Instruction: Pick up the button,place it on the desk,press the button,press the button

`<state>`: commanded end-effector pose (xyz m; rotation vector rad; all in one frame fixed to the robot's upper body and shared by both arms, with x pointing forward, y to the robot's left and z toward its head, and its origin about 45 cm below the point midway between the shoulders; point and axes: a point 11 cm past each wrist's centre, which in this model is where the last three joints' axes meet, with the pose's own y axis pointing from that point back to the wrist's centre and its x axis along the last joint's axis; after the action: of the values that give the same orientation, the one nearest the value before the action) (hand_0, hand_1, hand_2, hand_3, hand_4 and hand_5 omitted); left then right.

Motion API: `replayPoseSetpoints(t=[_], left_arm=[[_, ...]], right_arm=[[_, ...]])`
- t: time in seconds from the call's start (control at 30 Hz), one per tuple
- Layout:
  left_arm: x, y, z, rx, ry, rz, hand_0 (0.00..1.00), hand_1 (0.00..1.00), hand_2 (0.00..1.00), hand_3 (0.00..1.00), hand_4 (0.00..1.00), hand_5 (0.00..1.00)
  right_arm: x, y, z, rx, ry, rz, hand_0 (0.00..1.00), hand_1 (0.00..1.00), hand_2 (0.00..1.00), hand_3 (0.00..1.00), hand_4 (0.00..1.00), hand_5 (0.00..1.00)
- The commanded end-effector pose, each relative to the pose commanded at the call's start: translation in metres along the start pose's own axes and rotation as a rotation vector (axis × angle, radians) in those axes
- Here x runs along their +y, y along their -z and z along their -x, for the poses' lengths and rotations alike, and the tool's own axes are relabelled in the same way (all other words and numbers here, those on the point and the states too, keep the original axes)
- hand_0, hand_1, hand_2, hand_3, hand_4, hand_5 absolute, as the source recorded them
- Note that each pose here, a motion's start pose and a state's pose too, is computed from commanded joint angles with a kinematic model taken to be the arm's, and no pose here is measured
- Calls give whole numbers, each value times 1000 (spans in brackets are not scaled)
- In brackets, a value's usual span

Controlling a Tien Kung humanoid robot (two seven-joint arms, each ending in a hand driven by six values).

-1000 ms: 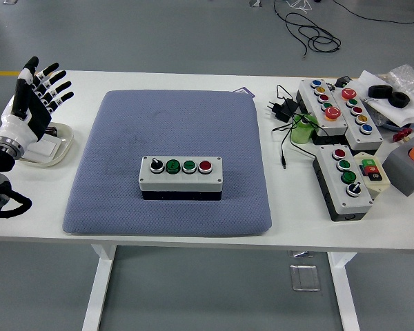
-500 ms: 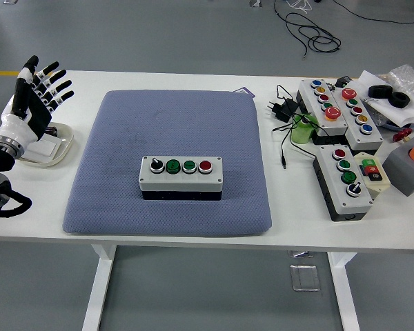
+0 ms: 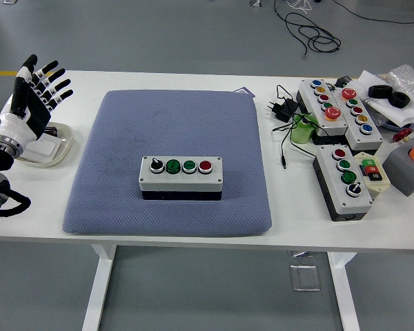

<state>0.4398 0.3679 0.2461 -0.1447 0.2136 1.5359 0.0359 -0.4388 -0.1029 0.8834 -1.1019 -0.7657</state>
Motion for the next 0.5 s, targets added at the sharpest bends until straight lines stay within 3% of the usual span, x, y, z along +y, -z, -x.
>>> replayPoseSetpoints(t=[0.5], left_arm=[[0, -3, 0, 0, 7, 7, 848, 897, 927, 901, 710, 998]], right_arm=[[0, 0, 0, 0, -1, 0, 655, 474, 619, 563, 302, 228]])
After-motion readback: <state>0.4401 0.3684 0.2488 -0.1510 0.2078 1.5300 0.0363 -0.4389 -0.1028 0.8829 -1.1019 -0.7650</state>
